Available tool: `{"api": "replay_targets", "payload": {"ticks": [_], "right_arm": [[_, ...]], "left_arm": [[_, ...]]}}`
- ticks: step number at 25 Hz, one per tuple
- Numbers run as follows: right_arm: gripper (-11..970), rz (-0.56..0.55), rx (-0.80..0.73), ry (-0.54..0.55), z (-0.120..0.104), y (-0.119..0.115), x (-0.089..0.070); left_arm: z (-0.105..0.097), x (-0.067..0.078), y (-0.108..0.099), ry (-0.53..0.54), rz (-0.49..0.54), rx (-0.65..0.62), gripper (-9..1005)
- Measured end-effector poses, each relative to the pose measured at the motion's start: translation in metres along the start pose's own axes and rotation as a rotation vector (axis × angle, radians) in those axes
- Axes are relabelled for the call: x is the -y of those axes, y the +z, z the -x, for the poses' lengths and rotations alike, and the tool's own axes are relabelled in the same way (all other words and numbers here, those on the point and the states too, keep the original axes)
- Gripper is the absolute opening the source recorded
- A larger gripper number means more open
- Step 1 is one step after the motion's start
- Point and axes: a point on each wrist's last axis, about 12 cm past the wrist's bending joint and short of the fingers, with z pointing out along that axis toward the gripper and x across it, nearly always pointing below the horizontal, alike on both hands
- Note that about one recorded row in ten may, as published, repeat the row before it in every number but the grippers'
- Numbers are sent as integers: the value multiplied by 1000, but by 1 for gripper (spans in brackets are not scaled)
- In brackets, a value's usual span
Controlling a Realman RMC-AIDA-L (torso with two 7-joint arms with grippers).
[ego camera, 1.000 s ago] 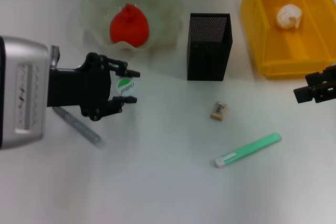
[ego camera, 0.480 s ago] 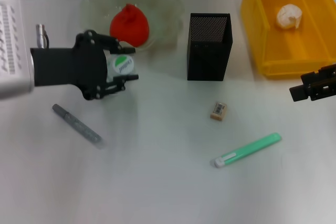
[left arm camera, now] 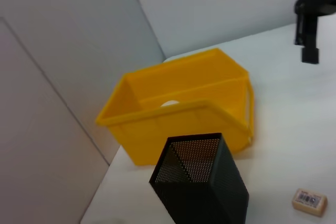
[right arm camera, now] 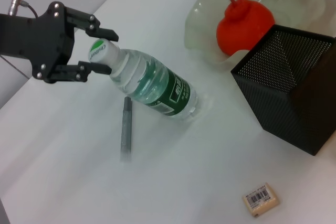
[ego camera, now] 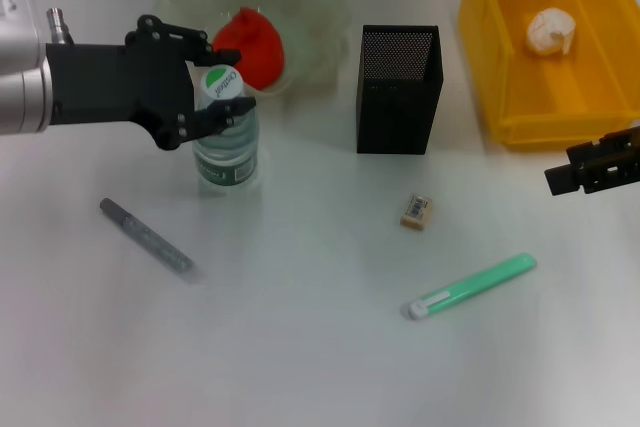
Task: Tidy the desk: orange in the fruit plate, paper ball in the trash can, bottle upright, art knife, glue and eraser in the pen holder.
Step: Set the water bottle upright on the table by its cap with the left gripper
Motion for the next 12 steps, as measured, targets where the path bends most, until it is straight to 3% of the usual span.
{"api": "replay_targets", "payload": {"ticks": [12], "right_arm": [[760, -13, 11, 15, -2, 1, 4]], "left_arm": [[7, -16, 1, -89, 13, -19, 423]]}}
